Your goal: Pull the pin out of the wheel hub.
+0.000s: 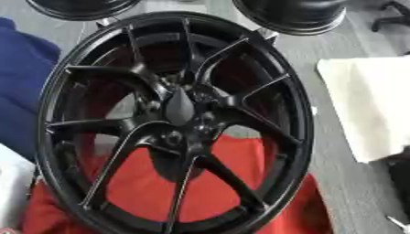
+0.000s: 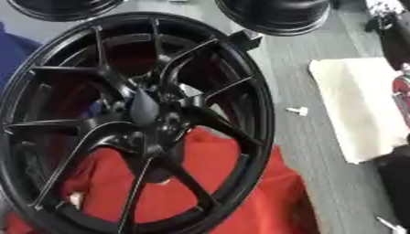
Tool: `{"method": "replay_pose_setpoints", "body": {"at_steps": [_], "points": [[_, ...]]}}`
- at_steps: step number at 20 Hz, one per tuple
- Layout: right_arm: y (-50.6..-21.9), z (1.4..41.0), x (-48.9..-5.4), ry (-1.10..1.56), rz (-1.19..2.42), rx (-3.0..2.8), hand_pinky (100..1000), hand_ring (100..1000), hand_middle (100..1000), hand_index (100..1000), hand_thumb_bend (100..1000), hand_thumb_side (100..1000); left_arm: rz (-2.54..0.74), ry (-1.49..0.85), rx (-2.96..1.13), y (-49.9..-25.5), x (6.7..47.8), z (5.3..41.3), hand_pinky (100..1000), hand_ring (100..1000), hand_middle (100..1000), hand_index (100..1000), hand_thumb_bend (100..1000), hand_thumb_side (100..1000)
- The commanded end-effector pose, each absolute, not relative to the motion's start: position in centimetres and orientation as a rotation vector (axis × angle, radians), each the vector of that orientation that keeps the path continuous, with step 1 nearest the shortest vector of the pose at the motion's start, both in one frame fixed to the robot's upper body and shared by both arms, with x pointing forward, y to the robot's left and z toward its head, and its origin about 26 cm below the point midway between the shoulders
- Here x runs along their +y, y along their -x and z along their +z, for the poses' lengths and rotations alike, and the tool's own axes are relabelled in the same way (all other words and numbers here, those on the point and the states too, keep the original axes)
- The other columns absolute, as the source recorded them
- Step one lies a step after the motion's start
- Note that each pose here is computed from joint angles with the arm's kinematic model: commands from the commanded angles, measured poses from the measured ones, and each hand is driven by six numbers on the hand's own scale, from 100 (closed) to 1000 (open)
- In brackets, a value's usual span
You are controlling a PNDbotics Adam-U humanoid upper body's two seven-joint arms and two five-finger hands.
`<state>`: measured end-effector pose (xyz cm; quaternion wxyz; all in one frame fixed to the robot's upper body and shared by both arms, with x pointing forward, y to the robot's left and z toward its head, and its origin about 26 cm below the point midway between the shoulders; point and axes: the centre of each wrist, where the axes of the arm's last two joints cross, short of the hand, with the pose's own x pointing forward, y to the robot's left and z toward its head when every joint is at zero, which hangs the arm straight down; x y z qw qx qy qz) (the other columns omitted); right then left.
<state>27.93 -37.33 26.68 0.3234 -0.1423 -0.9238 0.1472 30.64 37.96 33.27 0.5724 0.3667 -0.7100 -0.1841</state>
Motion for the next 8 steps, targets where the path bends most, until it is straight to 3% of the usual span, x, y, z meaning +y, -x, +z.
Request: {"method": "replay_pose_setpoints", "body": {"at_steps": [1, 3, 8], "points": [[-27.5, 27.8, -37.3, 0.390, 0.402, -2.456, 784, 589, 544, 664, 100, 542, -0.377, -0.851, -1.840, -29.0, 37.2, 35.2, 723, 760, 632, 692, 109, 707], [-27.5, 27.8, -37.2, 0.384, 0.395, -2.461, 784, 589, 544, 664, 100, 543, -0.345, -0.779, -1.960, -28.4, 35.9, 35.2, 719, 760, 631, 687, 107, 703], [-27.7, 28.3, -36.8, 0.362, 0.407, -2.476, 785, 592, 547, 666, 100, 543, -0.083, -0.334, -2.303, -29.5, 31.5, 27.9, 717, 756, 629, 692, 100, 724]]}}
